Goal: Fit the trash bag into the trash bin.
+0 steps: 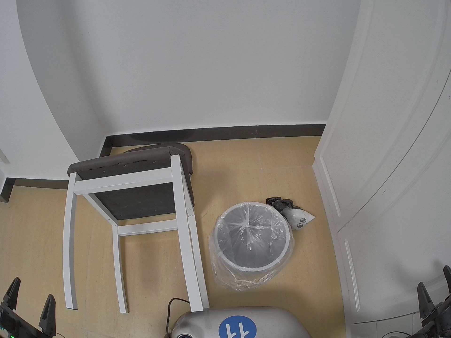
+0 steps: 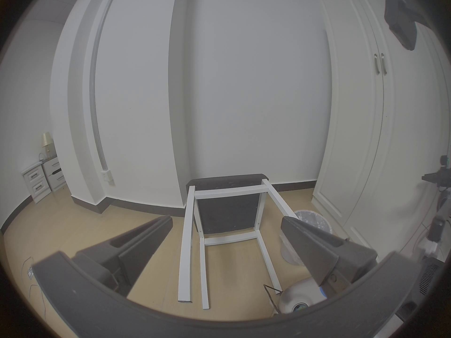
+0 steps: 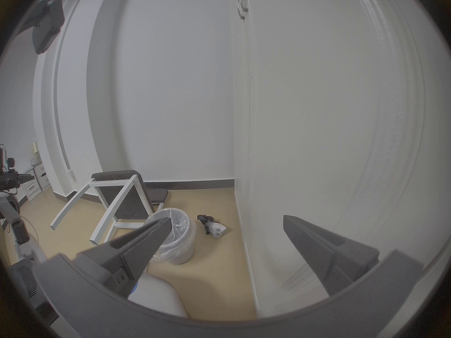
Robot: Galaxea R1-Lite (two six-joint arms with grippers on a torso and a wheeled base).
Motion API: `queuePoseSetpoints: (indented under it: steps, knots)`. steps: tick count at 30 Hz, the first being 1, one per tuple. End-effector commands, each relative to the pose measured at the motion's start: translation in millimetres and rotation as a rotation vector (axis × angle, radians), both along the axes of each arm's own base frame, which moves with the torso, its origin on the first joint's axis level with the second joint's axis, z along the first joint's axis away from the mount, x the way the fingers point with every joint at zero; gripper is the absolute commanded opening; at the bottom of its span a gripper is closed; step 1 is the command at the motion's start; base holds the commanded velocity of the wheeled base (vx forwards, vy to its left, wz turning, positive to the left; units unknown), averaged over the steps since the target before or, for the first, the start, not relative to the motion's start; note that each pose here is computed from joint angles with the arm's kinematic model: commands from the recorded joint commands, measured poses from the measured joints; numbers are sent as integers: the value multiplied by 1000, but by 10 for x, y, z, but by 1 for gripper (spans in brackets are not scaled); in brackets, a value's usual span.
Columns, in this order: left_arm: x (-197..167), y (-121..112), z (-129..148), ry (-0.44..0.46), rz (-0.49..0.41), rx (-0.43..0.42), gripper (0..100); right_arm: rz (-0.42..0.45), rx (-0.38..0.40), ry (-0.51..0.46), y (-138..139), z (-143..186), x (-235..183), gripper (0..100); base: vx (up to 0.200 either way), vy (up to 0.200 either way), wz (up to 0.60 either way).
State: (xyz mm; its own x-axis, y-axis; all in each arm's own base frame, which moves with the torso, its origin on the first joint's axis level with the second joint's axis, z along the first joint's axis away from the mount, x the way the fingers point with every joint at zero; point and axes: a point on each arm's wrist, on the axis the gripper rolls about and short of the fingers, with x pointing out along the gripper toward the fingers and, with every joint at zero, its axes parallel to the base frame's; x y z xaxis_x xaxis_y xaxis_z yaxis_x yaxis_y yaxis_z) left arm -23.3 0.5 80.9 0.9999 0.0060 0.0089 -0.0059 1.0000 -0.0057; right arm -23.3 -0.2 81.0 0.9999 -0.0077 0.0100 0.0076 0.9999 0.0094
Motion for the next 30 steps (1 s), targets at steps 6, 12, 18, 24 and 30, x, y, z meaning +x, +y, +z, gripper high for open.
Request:
queuePoseSetpoints:
  steps: [6,12,18,24,30]
  knots:
    - [5,0,-51,6,0,-1,100,0,0,5,0,-51,5,100,0,0,0]
    - [5,0,-51,6,0,-1,100,0,0,5,0,-51,5,100,0,0,0]
    - [5,0,-51,6,0,-1,100,0,0,5,0,-51,5,100,0,0,0]
    - [5,0,-51,6,0,-1,100,0,0,5,0,-51,5,100,0,0,0]
    - [5,0,-52,7,0,-1,100,0,0,5,0,-51,5,100,0,0,0]
